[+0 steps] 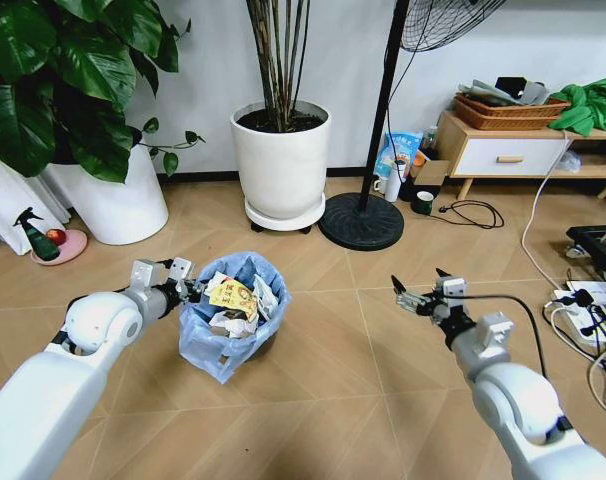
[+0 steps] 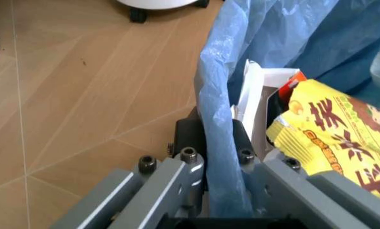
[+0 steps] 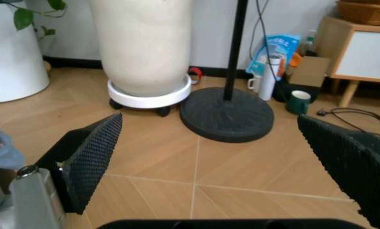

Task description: Pick up the trash bin and place the garbage on the floor into it.

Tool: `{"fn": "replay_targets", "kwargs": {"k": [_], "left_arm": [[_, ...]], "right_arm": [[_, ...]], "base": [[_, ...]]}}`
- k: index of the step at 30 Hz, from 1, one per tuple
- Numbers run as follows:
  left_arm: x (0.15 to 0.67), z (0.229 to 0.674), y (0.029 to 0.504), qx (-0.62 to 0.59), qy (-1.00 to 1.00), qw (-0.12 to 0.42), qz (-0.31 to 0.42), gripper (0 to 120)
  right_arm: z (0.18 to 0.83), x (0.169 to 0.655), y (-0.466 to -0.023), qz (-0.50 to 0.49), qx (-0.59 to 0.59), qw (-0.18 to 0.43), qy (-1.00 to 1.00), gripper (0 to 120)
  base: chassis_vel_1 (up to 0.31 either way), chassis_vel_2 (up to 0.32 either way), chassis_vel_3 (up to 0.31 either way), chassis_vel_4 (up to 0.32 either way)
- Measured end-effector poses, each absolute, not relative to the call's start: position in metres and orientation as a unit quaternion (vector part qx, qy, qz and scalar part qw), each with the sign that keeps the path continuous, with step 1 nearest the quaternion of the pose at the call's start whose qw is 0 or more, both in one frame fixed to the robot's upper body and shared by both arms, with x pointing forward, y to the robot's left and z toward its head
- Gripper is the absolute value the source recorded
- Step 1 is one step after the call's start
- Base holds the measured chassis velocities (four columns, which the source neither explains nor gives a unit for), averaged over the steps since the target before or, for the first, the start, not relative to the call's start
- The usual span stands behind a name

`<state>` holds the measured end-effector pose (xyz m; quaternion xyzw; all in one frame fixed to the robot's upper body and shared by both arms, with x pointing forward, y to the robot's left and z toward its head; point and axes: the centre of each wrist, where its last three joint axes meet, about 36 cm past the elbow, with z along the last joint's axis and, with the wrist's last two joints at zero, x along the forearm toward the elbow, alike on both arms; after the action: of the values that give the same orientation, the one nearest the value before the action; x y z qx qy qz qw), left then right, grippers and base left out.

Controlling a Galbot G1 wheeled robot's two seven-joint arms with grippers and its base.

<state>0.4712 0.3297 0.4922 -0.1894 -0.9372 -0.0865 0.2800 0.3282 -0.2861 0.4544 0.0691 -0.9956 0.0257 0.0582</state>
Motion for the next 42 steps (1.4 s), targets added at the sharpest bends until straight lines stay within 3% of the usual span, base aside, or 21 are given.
{"fn": "replay_targets", "kwargs": {"k": [19, 42], "left_arm": [[0.465, 0.492, 0.319, -0.196, -0.938, 0.274, -0.083, 0], [0.468, 0.492, 0.319, -0.196, -0.939, 0.273, -0.079, 0]], "right_arm": [[0.453, 0.31, -0.277, 0.036, 0.054, 0.05, -0.997, 100], [0.443, 0.31, -0.268, 0.043, 0.07, 0.054, -0.995, 100]], "base": [[0.0, 0.0, 0.0, 0.0], [0.082, 0.076, -0.078, -0.083]]}}
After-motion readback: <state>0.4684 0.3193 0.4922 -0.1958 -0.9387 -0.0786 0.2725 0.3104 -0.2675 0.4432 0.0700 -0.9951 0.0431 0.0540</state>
